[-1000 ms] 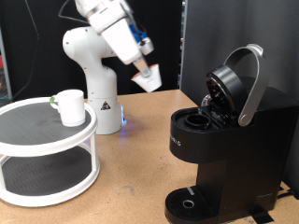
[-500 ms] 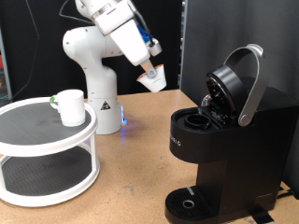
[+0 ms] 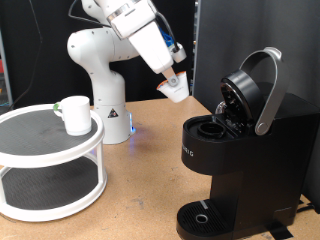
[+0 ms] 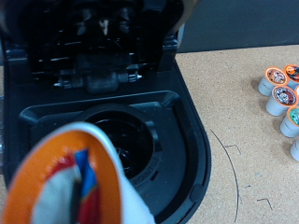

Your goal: Make a cup of coffee with the keurig machine

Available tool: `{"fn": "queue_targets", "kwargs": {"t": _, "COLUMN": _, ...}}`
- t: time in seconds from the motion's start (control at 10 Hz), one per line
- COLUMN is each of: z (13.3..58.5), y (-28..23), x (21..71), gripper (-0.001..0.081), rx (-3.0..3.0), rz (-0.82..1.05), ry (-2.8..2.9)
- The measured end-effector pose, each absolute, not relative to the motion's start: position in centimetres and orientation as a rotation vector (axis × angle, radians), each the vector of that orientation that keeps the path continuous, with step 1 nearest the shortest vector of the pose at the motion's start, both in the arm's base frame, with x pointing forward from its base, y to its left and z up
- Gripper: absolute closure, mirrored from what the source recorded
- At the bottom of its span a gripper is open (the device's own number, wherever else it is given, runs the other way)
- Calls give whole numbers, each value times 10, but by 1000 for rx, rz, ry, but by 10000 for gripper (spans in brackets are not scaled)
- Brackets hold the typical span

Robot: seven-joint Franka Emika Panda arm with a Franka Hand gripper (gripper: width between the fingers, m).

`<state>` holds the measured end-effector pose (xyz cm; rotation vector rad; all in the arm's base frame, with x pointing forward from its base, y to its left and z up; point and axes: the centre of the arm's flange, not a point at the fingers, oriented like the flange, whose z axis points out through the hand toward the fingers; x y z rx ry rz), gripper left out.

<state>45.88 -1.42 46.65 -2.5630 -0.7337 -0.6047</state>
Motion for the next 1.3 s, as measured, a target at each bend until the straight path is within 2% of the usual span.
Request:
{"fn": "queue_targets", "kwargs": {"t": 0.5, "z": 464, "y": -8, "x": 465, "gripper": 696, "rx": -2579, "rz": -591, "ry": -705}}
{"fn": "queue_targets", "kwargs": {"t": 0.9, "z": 466, "y": 11, "x": 481, "gripper": 696, "rx": -2582, "rz": -667, "ry": -719}}
{"fn": "queue_targets", "kwargs": {"t": 1.3, "z": 447, "y": 43, "x": 489, "gripper": 696, "rx": -2599, "rz": -586, "ry": -821}}
